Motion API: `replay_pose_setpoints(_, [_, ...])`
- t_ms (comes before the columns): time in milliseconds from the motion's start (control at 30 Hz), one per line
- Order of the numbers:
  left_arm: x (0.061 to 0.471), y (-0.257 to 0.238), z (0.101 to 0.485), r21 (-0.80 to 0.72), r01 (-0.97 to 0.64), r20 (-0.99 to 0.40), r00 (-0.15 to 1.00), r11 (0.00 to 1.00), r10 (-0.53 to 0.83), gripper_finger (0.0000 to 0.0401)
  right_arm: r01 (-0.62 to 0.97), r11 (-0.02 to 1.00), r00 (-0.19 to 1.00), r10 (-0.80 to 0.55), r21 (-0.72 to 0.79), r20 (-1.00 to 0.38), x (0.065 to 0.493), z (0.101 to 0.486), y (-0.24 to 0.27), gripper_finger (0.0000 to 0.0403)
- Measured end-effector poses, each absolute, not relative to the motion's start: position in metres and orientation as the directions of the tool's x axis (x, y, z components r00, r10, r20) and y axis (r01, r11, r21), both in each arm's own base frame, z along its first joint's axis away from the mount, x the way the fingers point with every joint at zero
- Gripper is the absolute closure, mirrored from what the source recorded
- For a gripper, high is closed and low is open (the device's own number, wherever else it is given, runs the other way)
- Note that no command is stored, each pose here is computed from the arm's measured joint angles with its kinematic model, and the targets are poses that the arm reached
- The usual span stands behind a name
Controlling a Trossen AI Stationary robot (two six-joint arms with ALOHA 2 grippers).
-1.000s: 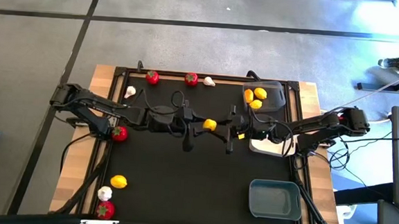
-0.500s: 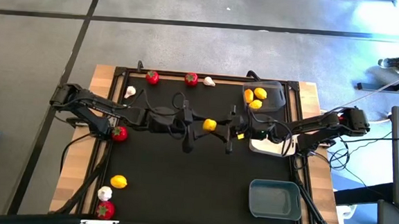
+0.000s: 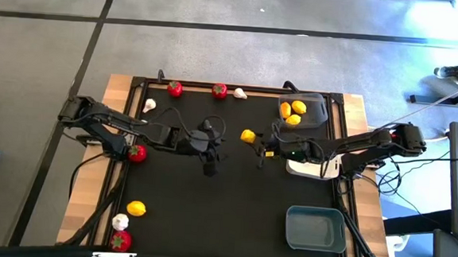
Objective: Sort produce into baskets
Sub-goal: Put the lemon into the black bin
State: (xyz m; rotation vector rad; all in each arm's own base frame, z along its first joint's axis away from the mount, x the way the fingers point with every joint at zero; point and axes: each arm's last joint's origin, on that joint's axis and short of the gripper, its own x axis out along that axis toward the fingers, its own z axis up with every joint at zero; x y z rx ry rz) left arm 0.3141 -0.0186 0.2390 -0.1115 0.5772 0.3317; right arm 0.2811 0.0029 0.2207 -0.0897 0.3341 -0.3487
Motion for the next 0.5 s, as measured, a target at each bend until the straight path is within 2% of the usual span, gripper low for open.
replay_pose_setpoints(267, [0.325, -0.020, 0.215, 0.017, -0.338, -0.603, 0.747, 0.941, 0.279, 0.0125, 0.457, 0.837, 0.697, -0.547, -0.300, -0.464, 0.265, 0.237, -0.021, 0.0240])
replay_pose_setpoints(500, [0.333, -0.020, 0.192, 0.031, -0.349, -0.655, 0.701, 0.937, 0.283, 0.0125, 0.502, 0.777, 0.495, -0.618, -0.379, -0.611, 0.247, 0.253, -0.050, 0.0240])
